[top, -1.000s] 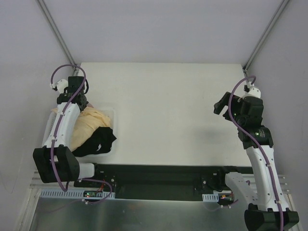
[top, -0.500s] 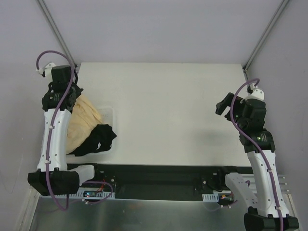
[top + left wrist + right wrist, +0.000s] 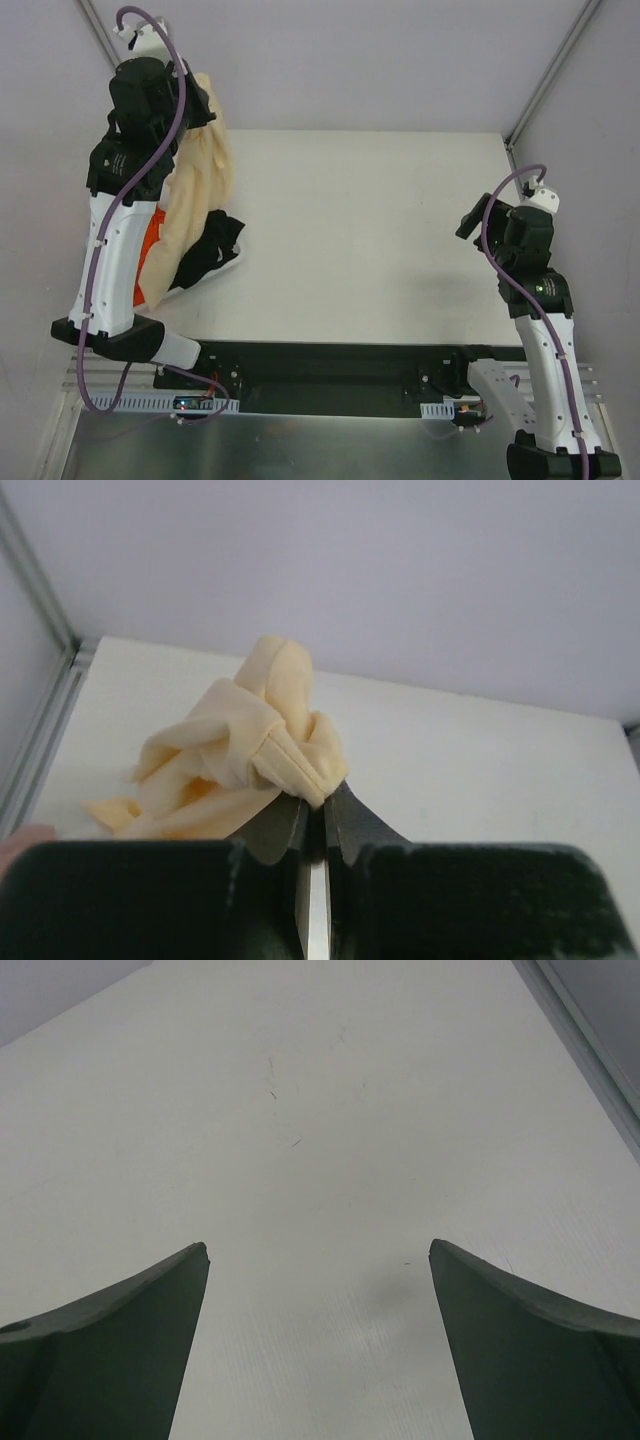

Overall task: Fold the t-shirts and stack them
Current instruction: Grab crumpled tshirt from bin with the left arm, then move the tshirt to the center of the board

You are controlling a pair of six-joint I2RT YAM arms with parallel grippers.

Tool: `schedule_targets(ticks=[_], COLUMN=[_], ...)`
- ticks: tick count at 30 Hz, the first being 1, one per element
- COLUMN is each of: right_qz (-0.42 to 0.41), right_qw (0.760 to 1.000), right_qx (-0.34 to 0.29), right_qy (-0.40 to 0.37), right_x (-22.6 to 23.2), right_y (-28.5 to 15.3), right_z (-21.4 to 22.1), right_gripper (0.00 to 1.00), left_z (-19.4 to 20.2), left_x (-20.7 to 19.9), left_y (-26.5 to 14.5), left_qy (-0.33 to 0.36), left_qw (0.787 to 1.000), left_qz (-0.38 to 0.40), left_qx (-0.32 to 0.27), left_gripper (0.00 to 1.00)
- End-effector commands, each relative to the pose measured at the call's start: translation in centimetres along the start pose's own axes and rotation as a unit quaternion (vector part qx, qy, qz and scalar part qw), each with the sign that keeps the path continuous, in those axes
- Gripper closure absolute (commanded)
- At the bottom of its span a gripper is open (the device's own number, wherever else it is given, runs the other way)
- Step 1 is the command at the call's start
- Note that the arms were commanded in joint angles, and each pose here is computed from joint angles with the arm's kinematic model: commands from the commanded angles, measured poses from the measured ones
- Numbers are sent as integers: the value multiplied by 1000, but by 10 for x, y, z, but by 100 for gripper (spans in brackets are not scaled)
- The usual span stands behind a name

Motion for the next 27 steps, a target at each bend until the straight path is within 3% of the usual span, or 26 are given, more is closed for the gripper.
schedule_targets(ticks=[1, 6, 11, 14, 18, 21, 27], right_qz=[2, 15, 20, 18, 23, 29, 43], right_qw=[999, 998, 998, 998, 997, 997, 996], right_qx=[-41, -54, -57, -61, -64, -67, -77], right_qy=[15, 17, 17, 18, 19, 19, 22], right_x=[3, -1, -2, -2, -4, -5, -9], right_y=[-14, -16, -16, -16, -15, -14, -16], right_z=[-19, -21, -22, -23, -21, -21, -22], right_gripper=[4, 4, 4, 4, 4, 4, 4], left_z=[-77, -109, -127, -131, -140, -144, -142], left_x=[-46, -98, -142, -166, -200, -217, -223], left_y=[-21, -38, -62, -65, -91, -100, -97], left_qy=[25, 51, 63, 65, 39, 33, 17], left_qw=[976, 915, 846, 817, 737, 710, 715], left_qz=[155, 326, 424, 456, 548, 560, 556], left_qx=[-154, -234, -317, -346, -394, -425, -423], left_gripper=[100, 100, 100, 100, 100, 100, 100])
Point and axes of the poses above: each gripper's point midway between its finger pads, its own y axis out along the fingers, its own x axis along the line the jaws close on, z = x × y, the point moved 7 cm from there along -y, back along the fingers, and after that the axes turned 12 degrees about y, right-handed, at the moved point
